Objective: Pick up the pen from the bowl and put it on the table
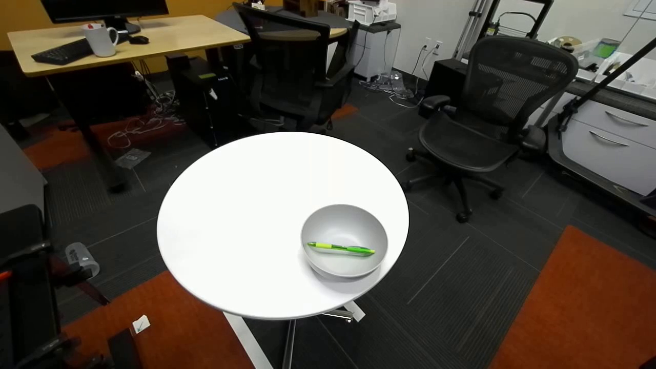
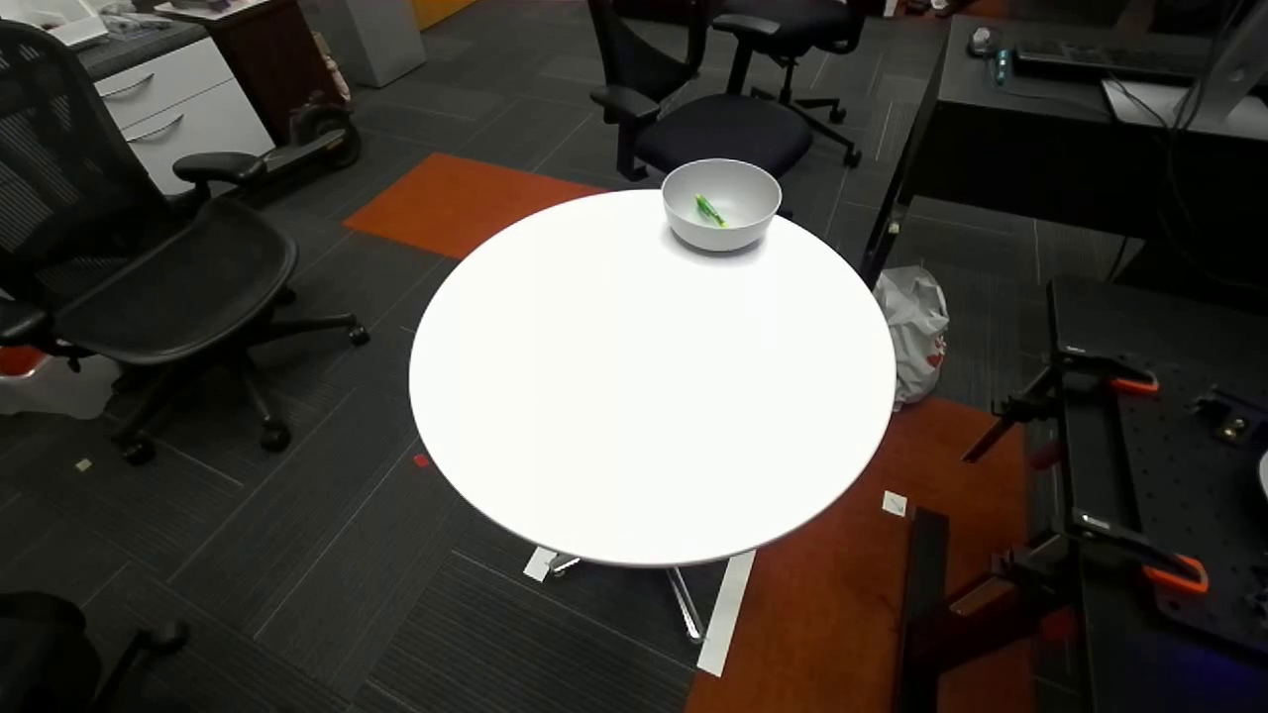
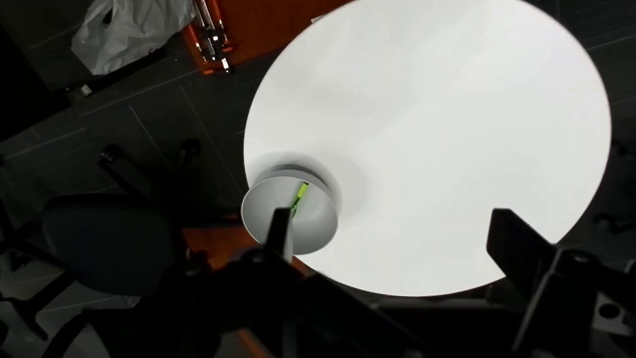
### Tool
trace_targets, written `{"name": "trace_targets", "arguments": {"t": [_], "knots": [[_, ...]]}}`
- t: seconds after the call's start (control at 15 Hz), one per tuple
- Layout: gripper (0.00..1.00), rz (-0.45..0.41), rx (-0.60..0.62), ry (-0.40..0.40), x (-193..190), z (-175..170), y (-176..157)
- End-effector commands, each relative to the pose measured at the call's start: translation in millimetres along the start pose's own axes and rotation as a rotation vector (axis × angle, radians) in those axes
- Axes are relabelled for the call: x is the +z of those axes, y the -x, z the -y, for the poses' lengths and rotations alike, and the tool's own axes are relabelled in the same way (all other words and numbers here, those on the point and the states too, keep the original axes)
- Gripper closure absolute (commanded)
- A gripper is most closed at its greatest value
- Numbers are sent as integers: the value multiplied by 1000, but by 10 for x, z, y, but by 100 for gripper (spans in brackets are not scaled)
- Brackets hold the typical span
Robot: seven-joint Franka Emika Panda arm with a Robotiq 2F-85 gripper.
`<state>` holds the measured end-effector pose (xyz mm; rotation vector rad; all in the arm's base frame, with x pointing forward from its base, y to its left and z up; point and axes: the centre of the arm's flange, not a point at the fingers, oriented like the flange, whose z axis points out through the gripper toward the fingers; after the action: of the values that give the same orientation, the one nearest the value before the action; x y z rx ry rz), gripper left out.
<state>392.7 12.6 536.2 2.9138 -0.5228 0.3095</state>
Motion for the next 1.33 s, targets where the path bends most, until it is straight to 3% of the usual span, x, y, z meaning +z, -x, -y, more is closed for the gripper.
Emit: {"name": "trace_targets", "arguments": {"t": [0.0, 0.2, 0.53, 1.27], "knots": [[0, 20, 63, 51, 501, -198, -550], [0, 38, 101, 84, 973, -400, -885], [0, 65, 202, 49, 1756, -531, -1306], [0, 134, 406, 50, 3272, -758, -1764]]}}
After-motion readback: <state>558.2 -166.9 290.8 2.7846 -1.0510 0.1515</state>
